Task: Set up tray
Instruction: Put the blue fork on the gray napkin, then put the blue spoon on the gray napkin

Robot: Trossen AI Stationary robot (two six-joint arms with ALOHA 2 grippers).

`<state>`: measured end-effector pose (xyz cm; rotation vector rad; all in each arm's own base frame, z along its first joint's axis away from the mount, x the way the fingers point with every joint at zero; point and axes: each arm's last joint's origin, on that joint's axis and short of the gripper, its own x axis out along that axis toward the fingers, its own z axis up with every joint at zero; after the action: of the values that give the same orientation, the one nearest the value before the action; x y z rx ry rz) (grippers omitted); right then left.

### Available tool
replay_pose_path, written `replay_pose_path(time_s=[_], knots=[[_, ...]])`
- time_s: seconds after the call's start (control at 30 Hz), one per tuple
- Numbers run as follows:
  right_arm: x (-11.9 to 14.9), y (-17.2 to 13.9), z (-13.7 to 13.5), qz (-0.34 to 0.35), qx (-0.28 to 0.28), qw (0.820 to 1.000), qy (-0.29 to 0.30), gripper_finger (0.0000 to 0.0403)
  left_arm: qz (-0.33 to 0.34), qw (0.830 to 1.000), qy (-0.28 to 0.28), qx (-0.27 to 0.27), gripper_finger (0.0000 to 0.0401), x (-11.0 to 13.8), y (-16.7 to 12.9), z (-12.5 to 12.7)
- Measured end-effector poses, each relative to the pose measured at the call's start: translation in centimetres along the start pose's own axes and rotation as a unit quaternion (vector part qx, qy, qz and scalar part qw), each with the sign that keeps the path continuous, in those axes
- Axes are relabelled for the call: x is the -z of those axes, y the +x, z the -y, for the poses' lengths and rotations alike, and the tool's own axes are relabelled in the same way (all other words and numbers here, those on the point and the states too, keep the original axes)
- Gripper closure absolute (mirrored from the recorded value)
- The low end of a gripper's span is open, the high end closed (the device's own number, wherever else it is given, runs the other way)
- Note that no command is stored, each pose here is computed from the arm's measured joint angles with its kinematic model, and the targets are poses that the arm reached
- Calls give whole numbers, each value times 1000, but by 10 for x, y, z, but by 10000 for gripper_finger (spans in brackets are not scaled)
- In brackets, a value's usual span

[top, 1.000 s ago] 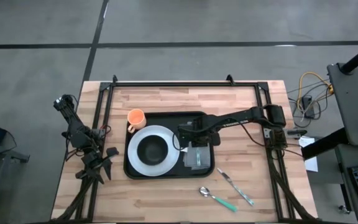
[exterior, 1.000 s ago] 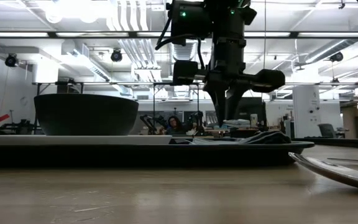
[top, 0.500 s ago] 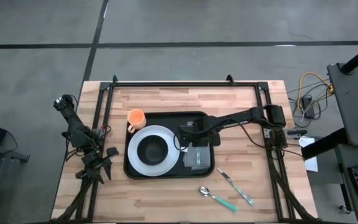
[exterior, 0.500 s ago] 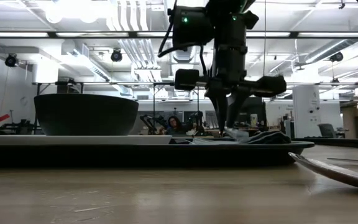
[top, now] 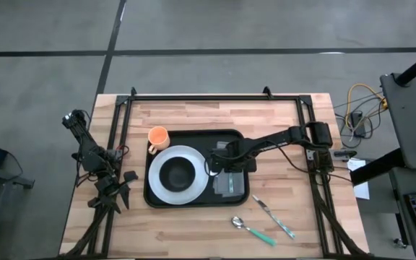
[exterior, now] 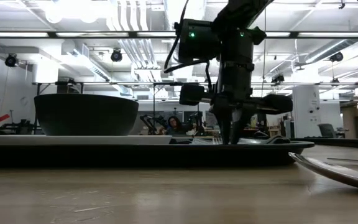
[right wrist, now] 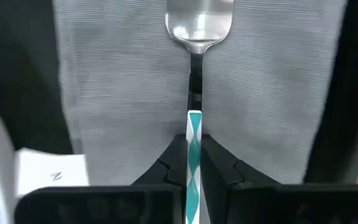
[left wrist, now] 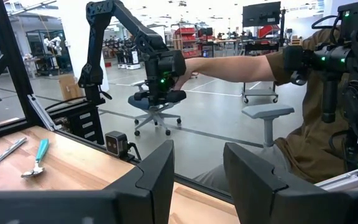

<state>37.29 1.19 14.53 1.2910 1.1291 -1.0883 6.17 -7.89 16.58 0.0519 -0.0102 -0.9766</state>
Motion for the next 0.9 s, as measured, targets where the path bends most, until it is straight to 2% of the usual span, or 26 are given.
replay_pose_path(time_s=[0.23, 0.5, 0.9], knots=[[0, 0, -1, 0, -8, 1000, 12, 344, 0, 1000, 0, 0, 281, 0, 0, 0], [0, 0, -2, -2, -11, 1000, -5, 310, 0, 1000, 0, 0, 281, 0, 0, 0], [1, -15, -1, -3, -28, 999, -18, 299, 0, 1000, 0, 0, 281, 0, 0, 0]])
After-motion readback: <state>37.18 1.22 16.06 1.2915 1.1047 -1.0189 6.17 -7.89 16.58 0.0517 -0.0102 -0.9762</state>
